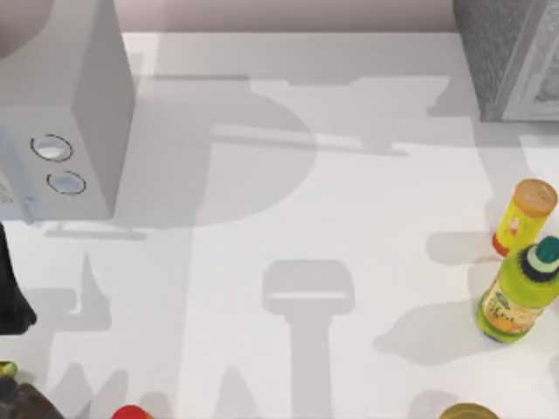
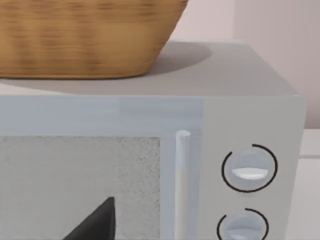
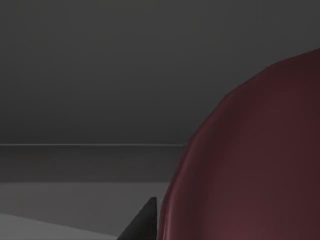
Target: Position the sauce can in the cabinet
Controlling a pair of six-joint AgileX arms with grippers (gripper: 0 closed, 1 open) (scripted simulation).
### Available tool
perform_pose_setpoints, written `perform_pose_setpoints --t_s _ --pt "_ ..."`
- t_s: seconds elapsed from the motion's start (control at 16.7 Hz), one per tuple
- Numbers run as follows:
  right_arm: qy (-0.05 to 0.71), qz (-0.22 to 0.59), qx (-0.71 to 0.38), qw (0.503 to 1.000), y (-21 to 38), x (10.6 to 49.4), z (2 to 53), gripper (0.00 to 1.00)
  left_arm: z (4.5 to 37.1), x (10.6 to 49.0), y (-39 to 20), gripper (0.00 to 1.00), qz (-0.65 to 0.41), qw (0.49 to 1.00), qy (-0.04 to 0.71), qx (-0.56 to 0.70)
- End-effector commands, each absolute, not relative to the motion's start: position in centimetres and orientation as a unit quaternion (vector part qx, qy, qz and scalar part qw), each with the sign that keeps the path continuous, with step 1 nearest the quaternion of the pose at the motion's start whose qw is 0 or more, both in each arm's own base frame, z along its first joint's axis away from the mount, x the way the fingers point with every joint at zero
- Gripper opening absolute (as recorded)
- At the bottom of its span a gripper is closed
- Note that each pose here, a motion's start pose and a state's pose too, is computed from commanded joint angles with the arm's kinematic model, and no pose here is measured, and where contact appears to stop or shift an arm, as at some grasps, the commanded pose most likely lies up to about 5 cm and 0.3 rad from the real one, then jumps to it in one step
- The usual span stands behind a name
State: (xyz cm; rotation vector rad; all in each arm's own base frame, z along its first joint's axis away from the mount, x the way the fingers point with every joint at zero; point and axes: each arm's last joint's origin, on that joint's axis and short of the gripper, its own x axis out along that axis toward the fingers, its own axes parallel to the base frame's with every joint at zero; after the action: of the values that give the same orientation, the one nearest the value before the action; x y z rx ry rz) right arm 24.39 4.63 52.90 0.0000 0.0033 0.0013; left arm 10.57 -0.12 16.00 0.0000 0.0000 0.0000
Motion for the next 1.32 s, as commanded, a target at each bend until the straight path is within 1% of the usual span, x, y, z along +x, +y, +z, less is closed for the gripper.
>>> perform_pose_setpoints --t_s 0.48,0.72,1.02,1.32 --pt "0.009 0.001 0.0 1.0 4.7 25.2 52.7 0.0 16.0 10.6 -0.1 1.0 0.0 1.0 0.0 0.0" --pt "0.024 -0.004 -0.004 1.0 4.9 28.9 52.2 0.0 16.0 10.6 -0.1 1.0 0.0 1.0 0.0 0.0" --pt "0.008 -0.015 -0.002 1.0 4.4 33.5 52.4 0.0 16.0 10.6 -0.1 1.0 0.0 1.0 0.0 0.0" --pt "0.007 -0.008 -0.001 1.0 4.3 38.2 51.3 0.0 16.0 10.6 -0.1 1.0 0.0 1.0 0.0 0.0"
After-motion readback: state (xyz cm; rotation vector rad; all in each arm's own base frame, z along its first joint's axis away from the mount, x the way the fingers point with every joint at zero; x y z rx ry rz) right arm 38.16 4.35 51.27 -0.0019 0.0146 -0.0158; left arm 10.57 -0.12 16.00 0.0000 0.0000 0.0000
